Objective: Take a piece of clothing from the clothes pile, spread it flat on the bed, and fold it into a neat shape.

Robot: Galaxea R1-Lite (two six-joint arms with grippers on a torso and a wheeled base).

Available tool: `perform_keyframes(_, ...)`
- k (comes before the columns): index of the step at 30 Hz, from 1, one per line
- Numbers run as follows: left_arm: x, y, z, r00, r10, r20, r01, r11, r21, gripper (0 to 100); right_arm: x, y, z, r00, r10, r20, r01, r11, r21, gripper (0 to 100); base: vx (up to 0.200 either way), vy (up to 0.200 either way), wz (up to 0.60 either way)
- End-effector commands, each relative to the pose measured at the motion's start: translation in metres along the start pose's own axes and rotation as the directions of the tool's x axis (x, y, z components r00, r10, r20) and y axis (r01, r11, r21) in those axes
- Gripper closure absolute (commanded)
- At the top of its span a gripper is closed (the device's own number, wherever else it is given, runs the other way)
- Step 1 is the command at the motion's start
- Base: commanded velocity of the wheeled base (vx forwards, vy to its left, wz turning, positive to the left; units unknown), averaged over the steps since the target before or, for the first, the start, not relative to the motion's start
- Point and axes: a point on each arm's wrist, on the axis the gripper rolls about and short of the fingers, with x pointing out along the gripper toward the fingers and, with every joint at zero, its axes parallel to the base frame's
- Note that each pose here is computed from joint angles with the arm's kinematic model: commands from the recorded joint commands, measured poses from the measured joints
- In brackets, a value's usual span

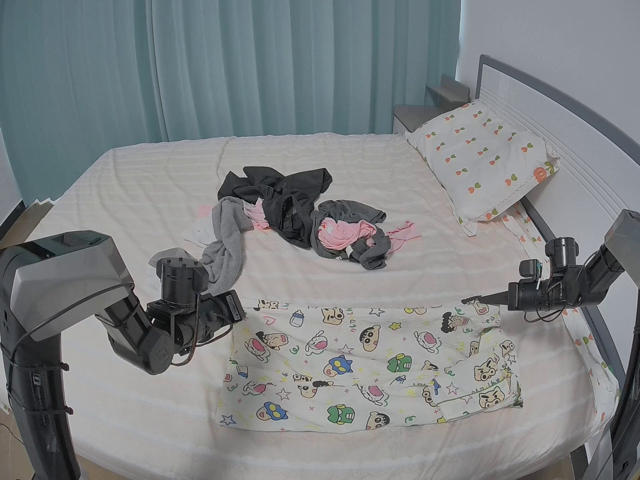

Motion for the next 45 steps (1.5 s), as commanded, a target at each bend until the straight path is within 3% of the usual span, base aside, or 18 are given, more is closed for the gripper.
perform_keyframes(1,-0.015,-0.002,-0.01,0.999,0.001,-0.035,0.0,1.0,0.011,100,-0.016,0.01,-0.01,1.0,0.001,-0.001,-0.001,1.0,-0.01,100,0.0,0.0,0.0)
perform_keyframes(14,-0.034,0.006,-0.064,0.973,0.051,-0.227,-0.038,0.997,0.06,100,-0.024,0.016,-0.06,0.996,-0.007,-0.085,0.012,0.998,0.054,100,0.0,0.0,0.0)
perform_keyframes(19,-0.03,0.012,-0.074,0.963,0.077,-0.258,-0.064,0.996,0.06,100,-0.025,0.019,-0.07,0.993,-0.004,-0.114,0.013,0.997,0.078,100,0.0,0.0,0.0)
perform_keyframes(20,-0.03,0.012,-0.075,0.963,0.079,-0.259,-0.065,0.996,0.059,100,-0.025,0.019,-0.073,0.993,-0.003,-0.12,0.013,0.996,0.084,0,0.0,0.0,0.0)
perform_keyframes(21,-0.029,0.014,-0.076,0.963,0.082,-0.259,-0.068,0.996,0.059,0,-0.026,0.019,-0.075,0.992,-0.004,-0.127,0.016,0.996,0.091,0,0.0,0.0,0.0)
perform_keyframes(29,-0.038,0.02,-0.083,0.957,0.094,-0.273,-0.091,0.996,0.025,0,-0.041,0.018,-0.081,0.991,-0.055,-0.119,0.068,0.991,0.112,0,0.0,0.0,0.0)
perform_keyframes(36,-0.055,0.036,-0.065,0.977,0.093,-0.193,-0.127,0.978,-0.168,0,-0.08,0.019,-0.062,0.992,-0.125,-0.006,0.125,0.987,0.102,0,0.0,0.0,0.0)
perform_keyframes(40,-0.072,0.046,-0.042,0.991,0.061,-0.12,-0.096,0.946,-0.311,0,-0.089,0.037,-0.047,0.992,-0.118,0.037,0.113,0.988,0.105,0,0.0,0.0,0.0)
perform_keyframes(44,-0.096,0.048,-0.02,0.999,-0.017,-0.046,-0.008,0.87,-0.493,0,-0.07,0.063,-0.04,0.999,-0.049,0.014,0.047,0.991,0.125,0,0.0,0.0,0.0)
perform_keyframes(45,-0.096,0.048,-0.02,0.999,-0.017,-0.046,-0.008,0.87,-0.493,0,-0.07,0.063,-0.04,0.999,-0.049,0.014,0.047,0.991,0.125,0,0.0,0.0,0.0)
